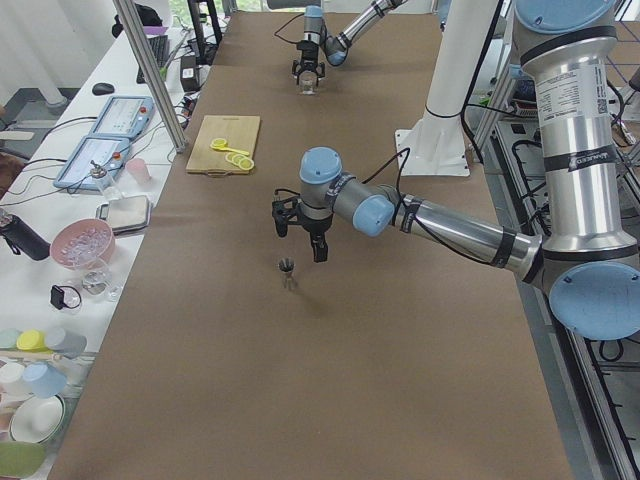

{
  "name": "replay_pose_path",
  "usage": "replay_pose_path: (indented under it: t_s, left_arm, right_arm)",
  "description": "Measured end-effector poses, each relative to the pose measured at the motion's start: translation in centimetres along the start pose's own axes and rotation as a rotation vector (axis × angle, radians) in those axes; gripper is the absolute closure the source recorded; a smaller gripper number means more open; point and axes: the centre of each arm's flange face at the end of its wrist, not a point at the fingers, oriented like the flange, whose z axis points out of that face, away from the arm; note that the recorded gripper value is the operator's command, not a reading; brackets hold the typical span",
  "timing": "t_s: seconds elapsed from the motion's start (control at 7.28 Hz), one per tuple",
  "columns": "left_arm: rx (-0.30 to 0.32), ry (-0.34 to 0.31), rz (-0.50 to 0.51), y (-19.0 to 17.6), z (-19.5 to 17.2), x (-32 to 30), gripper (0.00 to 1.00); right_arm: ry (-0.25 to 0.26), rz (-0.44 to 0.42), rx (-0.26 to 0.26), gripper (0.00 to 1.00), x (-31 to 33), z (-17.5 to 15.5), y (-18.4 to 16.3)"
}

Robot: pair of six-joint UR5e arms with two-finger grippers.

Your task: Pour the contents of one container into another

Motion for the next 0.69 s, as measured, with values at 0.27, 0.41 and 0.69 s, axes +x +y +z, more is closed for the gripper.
replay_pose_path:
  t_s: [0.27,0.41,0.69]
  left_arm:
    - [0.062,0.002,0.005,0.1,1.3,-0.2,0.03]
    - [0.097,0.001,0.036,1.1,2.1,-0.8,0.03]
    - [0.181,0.007,0.103,3.9,3.4,-2.6,0.03]
  right_arm:
    - [-0.002,0.003,0.003,0.24,0.1,0.2,0.1]
    - [-0.002,0.003,0.003,0.25,0.1,0.3,0.2]
    - [-0.001,0.003,0.003,0.25,0.1,0.3,0.2]
